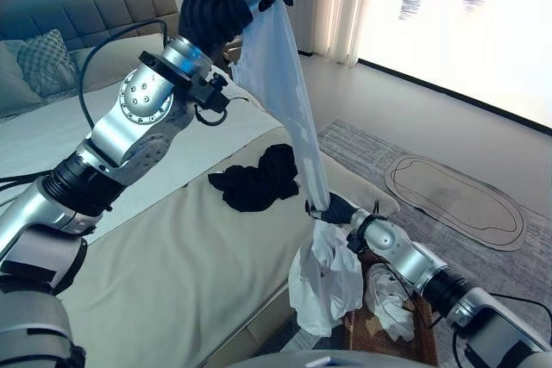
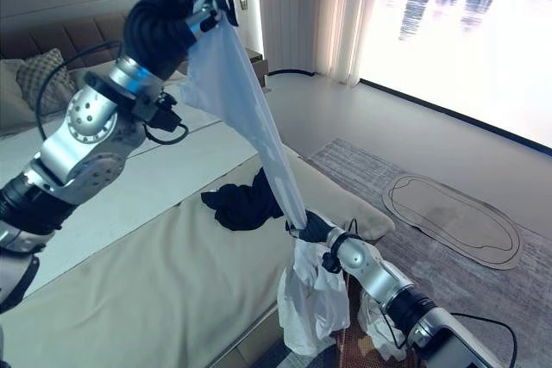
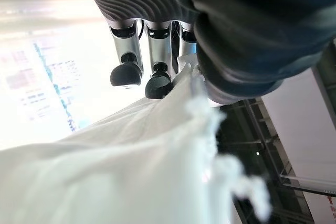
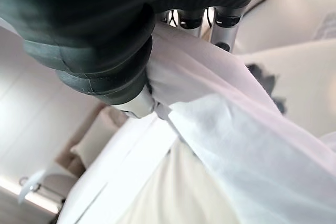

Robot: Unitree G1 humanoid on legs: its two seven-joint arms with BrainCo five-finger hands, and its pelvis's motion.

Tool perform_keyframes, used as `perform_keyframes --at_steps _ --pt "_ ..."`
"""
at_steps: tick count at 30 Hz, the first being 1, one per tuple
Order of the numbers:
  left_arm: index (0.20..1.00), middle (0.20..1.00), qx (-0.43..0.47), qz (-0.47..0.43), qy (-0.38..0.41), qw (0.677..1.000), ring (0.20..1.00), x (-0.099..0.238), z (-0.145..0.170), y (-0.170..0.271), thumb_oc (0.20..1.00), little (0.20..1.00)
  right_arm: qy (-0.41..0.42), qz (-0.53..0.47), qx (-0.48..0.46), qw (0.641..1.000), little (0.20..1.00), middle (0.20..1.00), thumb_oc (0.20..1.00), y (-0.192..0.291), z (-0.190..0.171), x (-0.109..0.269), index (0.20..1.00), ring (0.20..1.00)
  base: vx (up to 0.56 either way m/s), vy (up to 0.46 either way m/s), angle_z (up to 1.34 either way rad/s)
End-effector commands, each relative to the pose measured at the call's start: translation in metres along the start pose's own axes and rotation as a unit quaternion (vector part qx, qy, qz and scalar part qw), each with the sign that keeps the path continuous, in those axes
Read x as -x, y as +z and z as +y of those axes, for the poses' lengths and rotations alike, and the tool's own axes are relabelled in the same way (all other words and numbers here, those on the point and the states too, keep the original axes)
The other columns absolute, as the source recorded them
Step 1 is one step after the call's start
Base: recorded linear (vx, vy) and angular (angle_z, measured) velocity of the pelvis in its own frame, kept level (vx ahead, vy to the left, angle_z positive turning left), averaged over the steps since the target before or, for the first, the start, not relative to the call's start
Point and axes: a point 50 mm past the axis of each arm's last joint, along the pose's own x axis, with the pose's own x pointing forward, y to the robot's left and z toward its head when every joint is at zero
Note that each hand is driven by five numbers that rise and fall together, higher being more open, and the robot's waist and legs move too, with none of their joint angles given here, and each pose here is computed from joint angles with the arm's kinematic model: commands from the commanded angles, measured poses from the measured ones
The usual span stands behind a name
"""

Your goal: Pick up clothes into the bucket

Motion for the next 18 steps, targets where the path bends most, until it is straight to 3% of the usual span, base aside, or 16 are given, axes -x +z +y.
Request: perform_keyframes --at_steps 1,5,7,8,10,11,12,18 --pt "0.2 0.2 -0.073 -0.11 0.08 0.988 0.2 -0.011 0.045 0.06 0.2 0.2 -0.074 -0.044 0.004 0.996 0.2 0.2 0.2 0.016 -0.036 0.005 0.2 0.2 0.0 0.0 0.0" --pt "0.2 0.2 -0.098 -0.099 0.091 0.986 0.2 -0.002 0.052 0.061 0.2 0.2 -0.136 -0.09 0.041 0.986 0.2 0.2 0.2 0.038 -0.077 0.012 0.2 0.2 0.0 0.0 0.0" --pt "0.2 0.2 -0.109 -0.08 0.094 0.986 0.2 0.008 0.056 0.056 0.2 0.2 -0.193 -0.122 0.082 0.97 0.2 0.2 0.2 0.057 -0.118 0.023 0.2 0.2 0.0 0.0 0.0" --pt "0.2 0.2 -0.109 -0.08 0.094 0.986 0.2 0.008 0.056 0.056 0.2 0.2 -0.193 -0.122 0.083 0.97 0.2 0.2 0.2 0.057 -0.118 0.023 0.2 0.2 0.0 0.0 0.0" --pt "0.2 0.2 -0.117 -0.06 0.106 0.986 0.2 0.024 0.062 0.051 0.2 0.2 -0.251 -0.143 0.174 0.942 0.2 0.2 0.2 0.083 -0.17 0.044 0.2 0.2 0.0 0.0 0.0" --pt "0.2 0.2 -0.117 -0.06 0.107 0.986 0.2 0.025 0.063 0.052 0.2 0.2 -0.25 -0.143 0.175 0.942 0.2 0.2 0.2 0.083 -0.17 0.043 0.2 0.2 0.0 0.0 0.0" --pt "0.2 0.2 -0.121 -0.04 0.117 0.985 0.2 0.037 0.068 0.047 0.2 0.2 -0.284 -0.143 0.244 0.916 0.2 0.2 0.2 0.1 -0.2 0.063 0.2 0.2 0.0 0.0 0.0" --pt "0.2 0.2 -0.148 0.013 0.173 0.974 0.2 0.076 0.086 0.035 0.2 0.2 -0.344 -0.112 0.419 0.833 0.2 0.2 0.2 0.136 -0.25 0.104 0.2 0.2 0.0 0.001 -0.01"
